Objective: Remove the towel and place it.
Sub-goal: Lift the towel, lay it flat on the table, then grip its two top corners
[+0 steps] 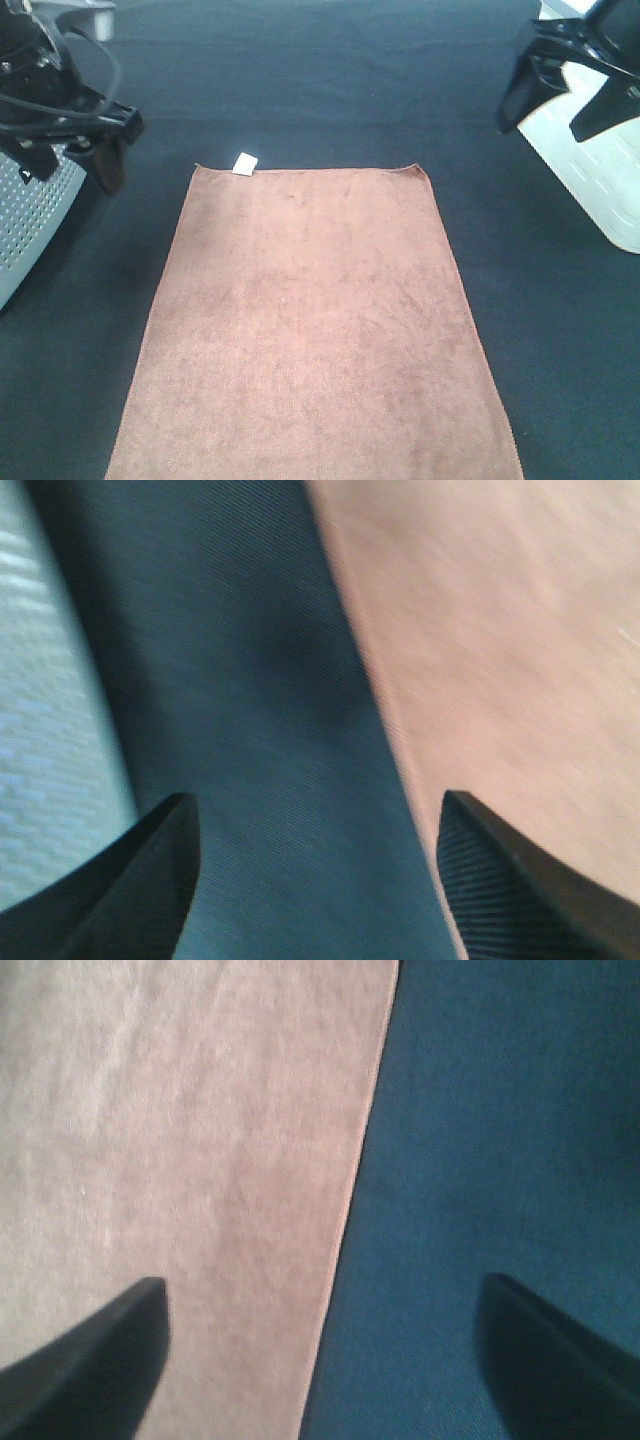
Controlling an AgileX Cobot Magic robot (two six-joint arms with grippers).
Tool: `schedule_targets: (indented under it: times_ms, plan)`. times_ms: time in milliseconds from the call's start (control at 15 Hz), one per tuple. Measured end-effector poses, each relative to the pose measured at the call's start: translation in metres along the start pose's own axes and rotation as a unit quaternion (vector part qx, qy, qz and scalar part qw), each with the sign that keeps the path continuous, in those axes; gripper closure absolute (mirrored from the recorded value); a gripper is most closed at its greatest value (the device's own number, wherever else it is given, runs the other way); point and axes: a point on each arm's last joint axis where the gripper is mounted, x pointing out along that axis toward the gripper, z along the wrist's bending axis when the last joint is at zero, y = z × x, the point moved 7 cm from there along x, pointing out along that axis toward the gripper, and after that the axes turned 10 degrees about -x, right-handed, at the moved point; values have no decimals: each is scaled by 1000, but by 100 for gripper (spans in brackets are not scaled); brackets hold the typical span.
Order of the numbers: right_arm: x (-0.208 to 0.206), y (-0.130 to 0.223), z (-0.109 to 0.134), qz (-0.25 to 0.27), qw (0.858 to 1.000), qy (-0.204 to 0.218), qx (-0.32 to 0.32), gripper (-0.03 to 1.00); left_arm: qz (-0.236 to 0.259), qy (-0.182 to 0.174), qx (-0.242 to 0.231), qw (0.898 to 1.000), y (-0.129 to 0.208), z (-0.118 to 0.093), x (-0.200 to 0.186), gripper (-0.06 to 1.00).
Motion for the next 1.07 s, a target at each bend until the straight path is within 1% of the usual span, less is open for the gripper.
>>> schedule_targets:
  times_ms: [67,133,200,333,533,667,867,933,1067]
  plan:
    - [6,-3,-2,6,1000,-1,7,16,-14,-14,-4,1000,-6,5,3,30]
    - [13,-4,-4,15,1000,-3,20,15,-18,-24,-4,1000,-10,7,8,29]
    - [20,-3,-6,24,999,-5,24,15,-12,-27,-3,1000,-12,7,15,26]
    - [21,-4,-6,23,999,-6,27,14,14,-36,-7,999,-8,9,28,24]
    - [29,-7,-5,27,999,-19,28,14,15,-42,-6,999,-10,11,31,23]
    - [48,-15,-11,42,998,-22,31,14,15,-19,-16,1000,-26,14,38,19]
    - [72,-29,-21,49,998,-24,23,14,21,41,-57,997,-59,21,60,15]
    - [78,-34,-24,48,998,-24,24,14,17,53,-71,996,-73,22,68,15]
    - [98,-44,-30,53,998,-25,27,14,8,62,-73,995,-93,22,80,15]
